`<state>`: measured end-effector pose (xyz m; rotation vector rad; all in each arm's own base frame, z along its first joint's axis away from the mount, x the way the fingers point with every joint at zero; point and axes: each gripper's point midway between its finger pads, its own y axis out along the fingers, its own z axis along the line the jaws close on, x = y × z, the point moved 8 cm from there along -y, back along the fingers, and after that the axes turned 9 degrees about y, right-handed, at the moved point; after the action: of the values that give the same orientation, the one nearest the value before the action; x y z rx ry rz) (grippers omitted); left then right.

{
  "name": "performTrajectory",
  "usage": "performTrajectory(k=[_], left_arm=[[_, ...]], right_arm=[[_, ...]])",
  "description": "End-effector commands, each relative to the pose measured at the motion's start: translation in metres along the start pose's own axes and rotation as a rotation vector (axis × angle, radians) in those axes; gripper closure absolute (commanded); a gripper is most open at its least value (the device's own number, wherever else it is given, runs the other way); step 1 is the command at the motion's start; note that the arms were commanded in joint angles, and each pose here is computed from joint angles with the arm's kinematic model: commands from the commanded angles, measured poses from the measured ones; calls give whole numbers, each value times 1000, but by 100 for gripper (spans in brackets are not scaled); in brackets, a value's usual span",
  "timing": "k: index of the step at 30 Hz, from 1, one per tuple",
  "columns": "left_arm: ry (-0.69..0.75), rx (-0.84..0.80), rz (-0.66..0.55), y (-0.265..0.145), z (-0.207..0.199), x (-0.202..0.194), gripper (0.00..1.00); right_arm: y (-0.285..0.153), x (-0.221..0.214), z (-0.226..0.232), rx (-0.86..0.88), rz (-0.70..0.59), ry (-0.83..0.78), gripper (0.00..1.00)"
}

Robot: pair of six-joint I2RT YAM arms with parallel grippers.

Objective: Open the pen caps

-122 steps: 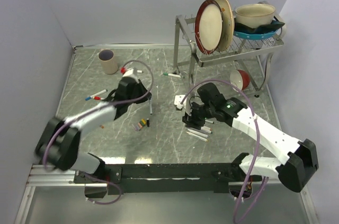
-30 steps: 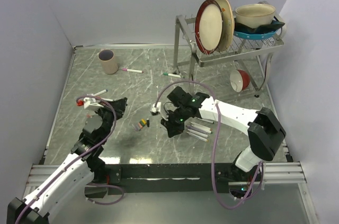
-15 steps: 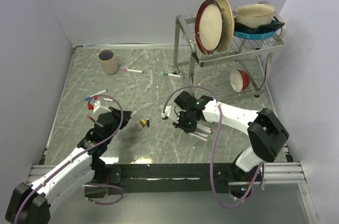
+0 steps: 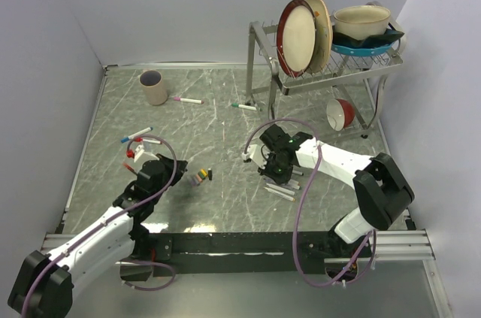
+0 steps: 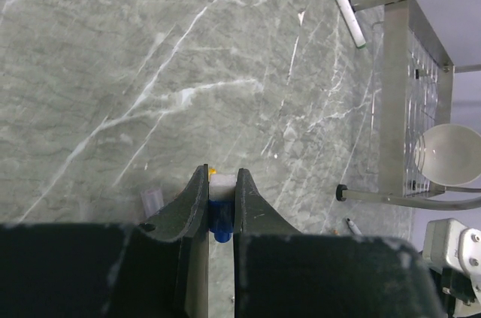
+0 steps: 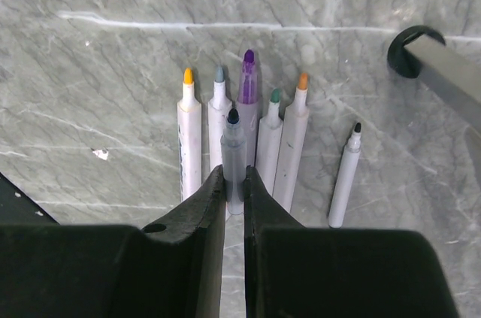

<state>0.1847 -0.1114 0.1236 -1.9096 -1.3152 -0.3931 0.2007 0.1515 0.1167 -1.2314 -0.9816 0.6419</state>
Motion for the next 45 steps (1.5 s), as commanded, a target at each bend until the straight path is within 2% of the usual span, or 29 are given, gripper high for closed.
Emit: performTrajectory(k=[1, 15, 33, 45], left_arm=[[-27, 8, 0, 2, 2, -1, 99], [-62, 102, 54, 10, 16, -14, 99], [-62, 217, 134, 24, 22, -25, 98], [-56, 246, 136, 24, 22, -23, 70]], right_arm=[[-1, -4, -3, -16, 20, -1, 88], [6, -9, -4, -20, 63, 12, 78], [11, -12, -7, -28, 91, 22, 69], [6, -10, -6, -24, 68, 20, 66]])
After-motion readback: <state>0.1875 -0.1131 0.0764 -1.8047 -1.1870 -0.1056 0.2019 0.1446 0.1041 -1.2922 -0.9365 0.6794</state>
